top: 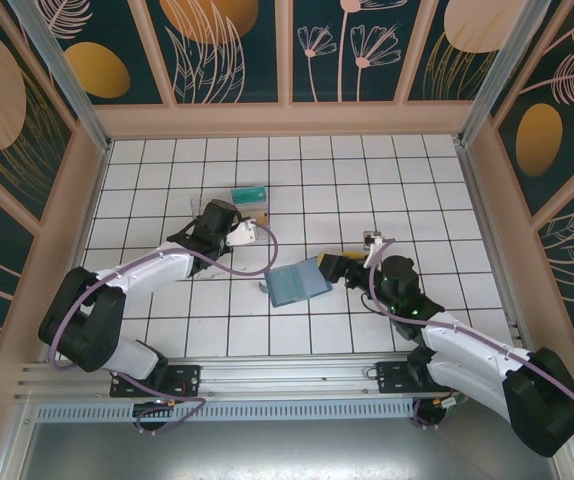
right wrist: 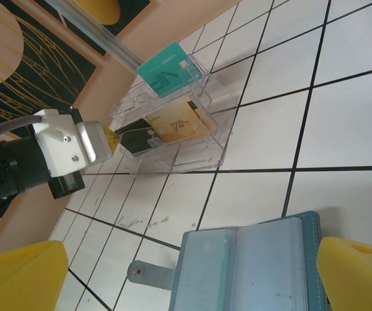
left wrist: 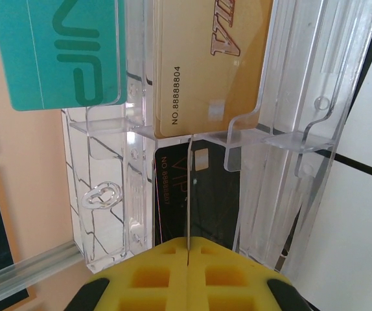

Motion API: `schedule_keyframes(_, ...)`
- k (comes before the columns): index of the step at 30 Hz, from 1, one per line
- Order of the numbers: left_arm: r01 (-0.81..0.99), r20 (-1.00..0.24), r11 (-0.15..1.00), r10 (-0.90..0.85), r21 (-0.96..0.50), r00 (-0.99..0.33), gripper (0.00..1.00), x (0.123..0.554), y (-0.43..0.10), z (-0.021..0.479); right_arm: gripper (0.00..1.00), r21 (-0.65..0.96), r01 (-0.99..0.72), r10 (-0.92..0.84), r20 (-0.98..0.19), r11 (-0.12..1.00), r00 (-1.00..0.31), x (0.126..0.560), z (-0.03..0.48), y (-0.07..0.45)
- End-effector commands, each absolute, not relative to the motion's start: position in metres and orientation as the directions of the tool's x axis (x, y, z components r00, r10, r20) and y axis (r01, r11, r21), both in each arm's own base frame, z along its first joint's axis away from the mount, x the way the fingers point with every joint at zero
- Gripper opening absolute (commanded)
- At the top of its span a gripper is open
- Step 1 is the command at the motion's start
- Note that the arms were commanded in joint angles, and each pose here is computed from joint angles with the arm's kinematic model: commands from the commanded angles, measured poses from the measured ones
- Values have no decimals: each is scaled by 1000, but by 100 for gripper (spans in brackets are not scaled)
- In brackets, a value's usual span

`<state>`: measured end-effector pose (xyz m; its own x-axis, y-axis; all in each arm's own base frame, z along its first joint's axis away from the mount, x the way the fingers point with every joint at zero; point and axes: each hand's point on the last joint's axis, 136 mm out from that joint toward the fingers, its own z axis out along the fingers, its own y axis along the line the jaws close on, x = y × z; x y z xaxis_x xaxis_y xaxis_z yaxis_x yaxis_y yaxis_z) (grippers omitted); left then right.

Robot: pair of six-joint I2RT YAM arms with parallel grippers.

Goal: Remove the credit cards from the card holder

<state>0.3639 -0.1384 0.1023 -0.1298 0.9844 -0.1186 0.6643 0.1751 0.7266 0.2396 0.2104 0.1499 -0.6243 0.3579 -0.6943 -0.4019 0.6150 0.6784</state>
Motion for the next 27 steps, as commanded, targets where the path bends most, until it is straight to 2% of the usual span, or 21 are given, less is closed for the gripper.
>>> schedule_keyframes(1, 661, -124, 176, 984, 729, -126, 0, 367, -137, 100, 99, 669, -424, 361, -712, 610, -602, 244, 163, 214)
schedule_keyframes(14, 638, -160, 212, 977, 740, -139, 0, 363, -131, 111, 99, 673, -414, 356, -703, 613, -615, 245, 158, 216)
schedule_keyframes(27, 634, -162, 221, 975, 741, -150, 0, 370, -131, 97, 99, 674, -416, 348, -700, 610, -624, 244, 158, 218)
